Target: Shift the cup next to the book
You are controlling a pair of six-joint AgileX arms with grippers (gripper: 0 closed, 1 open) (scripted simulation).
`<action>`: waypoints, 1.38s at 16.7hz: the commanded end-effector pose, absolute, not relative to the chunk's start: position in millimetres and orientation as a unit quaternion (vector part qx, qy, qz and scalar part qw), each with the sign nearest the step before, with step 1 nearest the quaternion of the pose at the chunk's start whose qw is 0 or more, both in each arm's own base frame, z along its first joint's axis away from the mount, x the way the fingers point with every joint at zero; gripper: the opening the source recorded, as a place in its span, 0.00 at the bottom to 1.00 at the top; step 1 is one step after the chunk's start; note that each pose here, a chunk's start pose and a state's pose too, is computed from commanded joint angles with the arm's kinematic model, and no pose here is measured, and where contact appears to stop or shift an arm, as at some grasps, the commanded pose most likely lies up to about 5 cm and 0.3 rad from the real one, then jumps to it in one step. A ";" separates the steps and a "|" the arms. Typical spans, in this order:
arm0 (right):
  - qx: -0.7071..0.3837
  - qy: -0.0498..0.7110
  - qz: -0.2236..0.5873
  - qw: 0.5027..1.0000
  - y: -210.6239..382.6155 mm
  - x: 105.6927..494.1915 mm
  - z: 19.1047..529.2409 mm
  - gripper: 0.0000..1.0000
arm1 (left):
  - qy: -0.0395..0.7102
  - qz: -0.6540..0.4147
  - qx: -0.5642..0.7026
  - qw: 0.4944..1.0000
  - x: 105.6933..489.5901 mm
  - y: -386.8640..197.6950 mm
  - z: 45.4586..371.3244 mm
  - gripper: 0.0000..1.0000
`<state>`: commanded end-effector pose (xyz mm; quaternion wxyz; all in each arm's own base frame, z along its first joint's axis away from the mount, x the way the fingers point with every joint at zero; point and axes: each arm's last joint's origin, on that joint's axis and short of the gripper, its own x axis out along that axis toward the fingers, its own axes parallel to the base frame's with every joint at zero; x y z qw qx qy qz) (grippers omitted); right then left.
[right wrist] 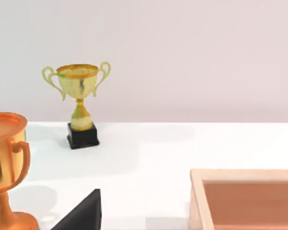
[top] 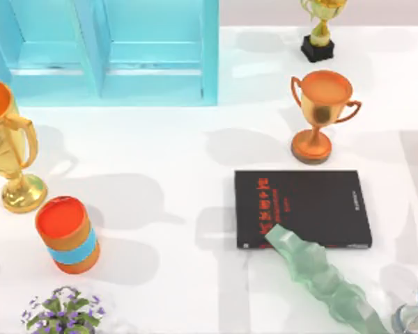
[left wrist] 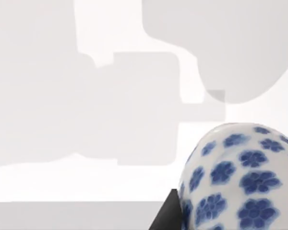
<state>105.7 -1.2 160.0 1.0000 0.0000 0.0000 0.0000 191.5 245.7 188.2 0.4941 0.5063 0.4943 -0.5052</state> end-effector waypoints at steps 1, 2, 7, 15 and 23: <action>0.000 0.000 0.000 1.000 -1.2 105.7 160.0 1.00 | 0.494 -0.507 0.505 0.494 191.6 245.9 186.2 0.00; 0.000 0.000 0.000 1.000 -1.2 105.7 160.0 1.00 | 0.494 -0.507 0.505 0.494 191.6 245.9 186.2 0.00; 0.000 0.000 0.000 1.000 -1.2 105.7 160.0 1.00 | 0.503 -0.463 0.528 0.503 212.6 242.1 216.0 0.00; 0.000 0.000 0.000 1.000 -1.2 105.7 160.0 1.00 | 0.483 -0.354 0.552 0.581 293.7 180.0 307.3 0.00; 0.000 0.000 0.000 1.000 -1.2 105.7 160.0 1.00 | 0.501 -0.293 0.352 0.735 372.0 40.5 346.6 0.00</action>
